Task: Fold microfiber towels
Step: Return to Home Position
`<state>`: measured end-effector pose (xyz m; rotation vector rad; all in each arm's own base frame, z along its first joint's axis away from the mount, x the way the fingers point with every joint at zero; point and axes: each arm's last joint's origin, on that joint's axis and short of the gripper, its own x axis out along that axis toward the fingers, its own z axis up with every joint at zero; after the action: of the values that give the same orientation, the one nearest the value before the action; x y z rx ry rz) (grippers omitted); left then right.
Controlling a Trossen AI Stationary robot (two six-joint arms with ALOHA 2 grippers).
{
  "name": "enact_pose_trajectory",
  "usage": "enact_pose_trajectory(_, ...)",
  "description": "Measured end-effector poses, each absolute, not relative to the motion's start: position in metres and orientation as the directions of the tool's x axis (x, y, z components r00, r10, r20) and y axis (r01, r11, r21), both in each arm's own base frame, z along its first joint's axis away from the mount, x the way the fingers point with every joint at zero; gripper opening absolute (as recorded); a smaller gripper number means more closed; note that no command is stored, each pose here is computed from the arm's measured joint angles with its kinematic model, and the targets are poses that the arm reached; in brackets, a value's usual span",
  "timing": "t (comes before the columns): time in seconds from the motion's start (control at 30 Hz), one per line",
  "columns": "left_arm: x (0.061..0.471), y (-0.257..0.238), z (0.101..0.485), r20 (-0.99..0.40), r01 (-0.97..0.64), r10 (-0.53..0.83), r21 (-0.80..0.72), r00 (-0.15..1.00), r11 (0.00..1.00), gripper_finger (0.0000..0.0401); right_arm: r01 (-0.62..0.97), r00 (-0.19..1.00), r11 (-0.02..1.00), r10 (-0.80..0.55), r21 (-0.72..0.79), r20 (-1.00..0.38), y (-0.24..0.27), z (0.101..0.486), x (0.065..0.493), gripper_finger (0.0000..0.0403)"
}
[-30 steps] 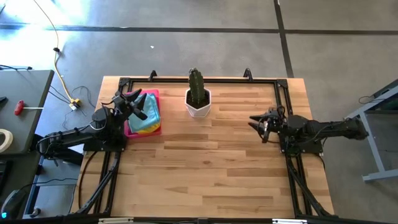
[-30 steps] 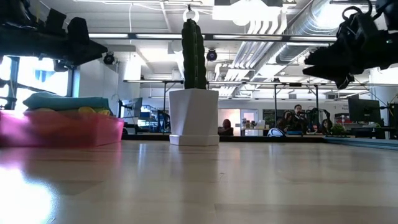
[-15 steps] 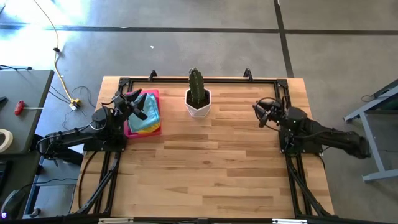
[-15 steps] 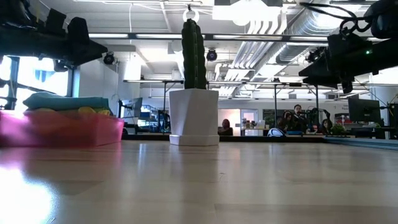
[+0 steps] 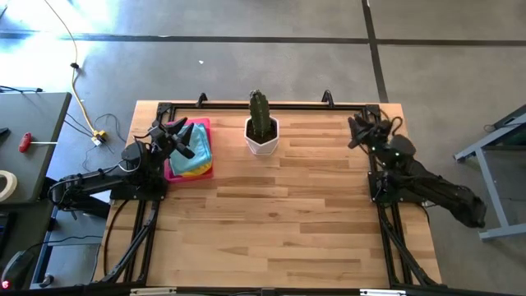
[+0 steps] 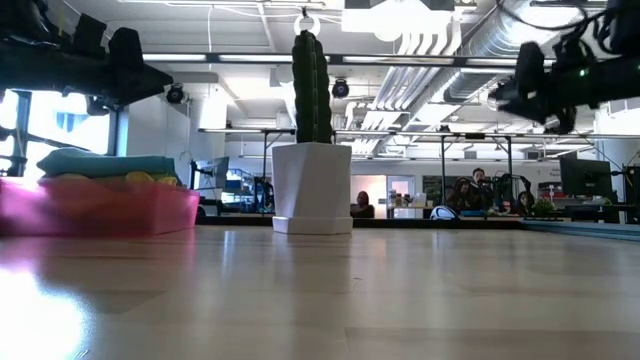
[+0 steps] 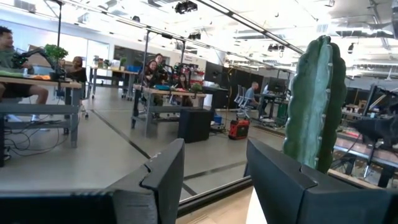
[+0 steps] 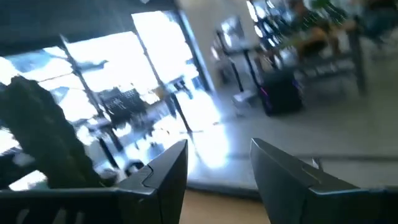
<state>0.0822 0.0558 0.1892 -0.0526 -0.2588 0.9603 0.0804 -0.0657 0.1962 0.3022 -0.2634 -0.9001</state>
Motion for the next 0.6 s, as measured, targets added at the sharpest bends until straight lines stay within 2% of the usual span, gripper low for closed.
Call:
enact_pose_trajectory(0.13, 0.082, 0.056, 0.189, 0.195, -0.803, 0.815, -0.159, 0.545, 0.575, 0.0166, 0.632, 0.673, 0.732, -0.681, 0.255, 0.287, -0.062, 0.214, 0.079, 0.0167)
enact_pose_trajectory(0.2, 0.082, 0.056, 0.189, 0.195, -0.803, 0.815, -0.159, 0.545, 0.575, 0.0166, 0.592, 0.709, 0.782, -0.621, 0.195, 0.334, -0.059, 0.219, 0.078, 0.0167)
enact_pose_trajectory(0.6, 0.082, 0.056, 0.189, 0.195, -0.803, 0.815, -0.159, 0.545, 0.575, 0.0166, 0.572, 0.769, 0.813, -0.577, 0.107, 0.275, -0.053, 0.211, 0.073, 0.0167)
